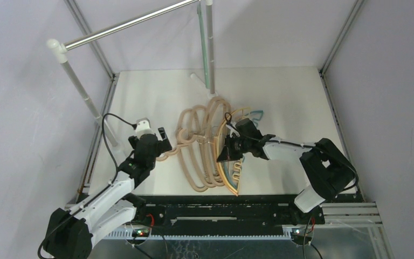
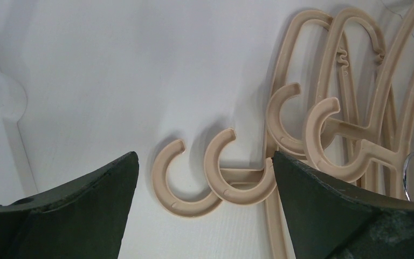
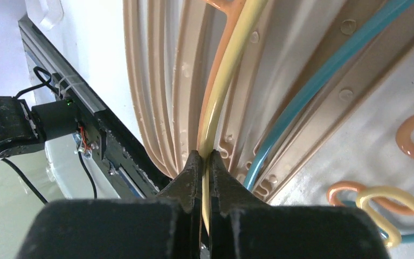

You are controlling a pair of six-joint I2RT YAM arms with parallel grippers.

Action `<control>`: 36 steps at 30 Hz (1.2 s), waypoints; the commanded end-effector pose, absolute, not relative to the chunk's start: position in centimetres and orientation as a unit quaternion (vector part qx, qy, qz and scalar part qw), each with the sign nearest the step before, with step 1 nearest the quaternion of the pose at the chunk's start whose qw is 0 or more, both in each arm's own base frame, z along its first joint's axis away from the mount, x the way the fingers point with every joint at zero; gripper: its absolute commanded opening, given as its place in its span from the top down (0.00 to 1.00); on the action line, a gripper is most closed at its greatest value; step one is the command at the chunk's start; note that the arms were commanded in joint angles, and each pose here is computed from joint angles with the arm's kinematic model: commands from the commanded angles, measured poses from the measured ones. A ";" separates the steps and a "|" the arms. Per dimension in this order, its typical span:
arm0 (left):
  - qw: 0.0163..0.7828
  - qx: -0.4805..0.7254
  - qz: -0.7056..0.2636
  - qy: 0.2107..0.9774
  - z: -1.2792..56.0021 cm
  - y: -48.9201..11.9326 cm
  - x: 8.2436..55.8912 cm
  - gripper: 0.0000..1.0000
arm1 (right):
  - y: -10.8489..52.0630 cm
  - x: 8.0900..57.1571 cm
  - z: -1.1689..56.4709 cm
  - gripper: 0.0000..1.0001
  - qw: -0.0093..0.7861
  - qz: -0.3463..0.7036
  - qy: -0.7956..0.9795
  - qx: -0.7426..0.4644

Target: Organize the hangers

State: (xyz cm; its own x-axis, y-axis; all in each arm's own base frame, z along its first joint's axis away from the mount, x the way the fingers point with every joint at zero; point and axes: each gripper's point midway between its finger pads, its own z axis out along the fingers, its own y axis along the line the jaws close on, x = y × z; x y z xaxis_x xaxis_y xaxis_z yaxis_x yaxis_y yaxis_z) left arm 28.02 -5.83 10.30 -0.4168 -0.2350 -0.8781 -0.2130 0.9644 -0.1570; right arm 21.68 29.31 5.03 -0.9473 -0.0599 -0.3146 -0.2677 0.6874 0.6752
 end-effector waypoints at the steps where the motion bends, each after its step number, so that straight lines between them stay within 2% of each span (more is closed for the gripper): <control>1: 0.534 -0.141 -0.010 0.834 10.7 -5.7 28.2 0.00 | 28.7 22.5 7.9 1.00 0.184 0.383 0.899 -0.104; 8: 0.534 -0.141 -0.010 0.833 10.8 -5.7 28.2 0.00 | 26.9 22.1 12.2 1.00 0.223 0.361 0.896 -0.129; 18: 0.537 -0.141 -0.017 0.832 11.1 -6.0 28.6 0.01 | 27.3 17.8 21.1 1.00 0.254 0.438 0.845 -0.170; 28: 0.545 -0.146 -0.026 0.825 12.0 -6.2 28.7 0.01 | 30.2 10.1 29.5 1.00 0.157 0.593 0.747 -0.257; 36: 0.554 -0.150 -0.030 0.818 12.7 -6.1 28.7 0.01 | 32.6 8.2 34.5 1.00 0.130 0.658 0.678 -0.299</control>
State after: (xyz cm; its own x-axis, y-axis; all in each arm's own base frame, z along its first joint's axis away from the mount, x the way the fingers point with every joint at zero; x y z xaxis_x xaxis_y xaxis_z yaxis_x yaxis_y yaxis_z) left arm 28.03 -5.86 10.60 -0.4079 -0.2402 -0.8809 -0.2110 0.9634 -0.1650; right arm 8.79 31.14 28.09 -0.8561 -0.2547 -0.4496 -0.4953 0.1562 0.8546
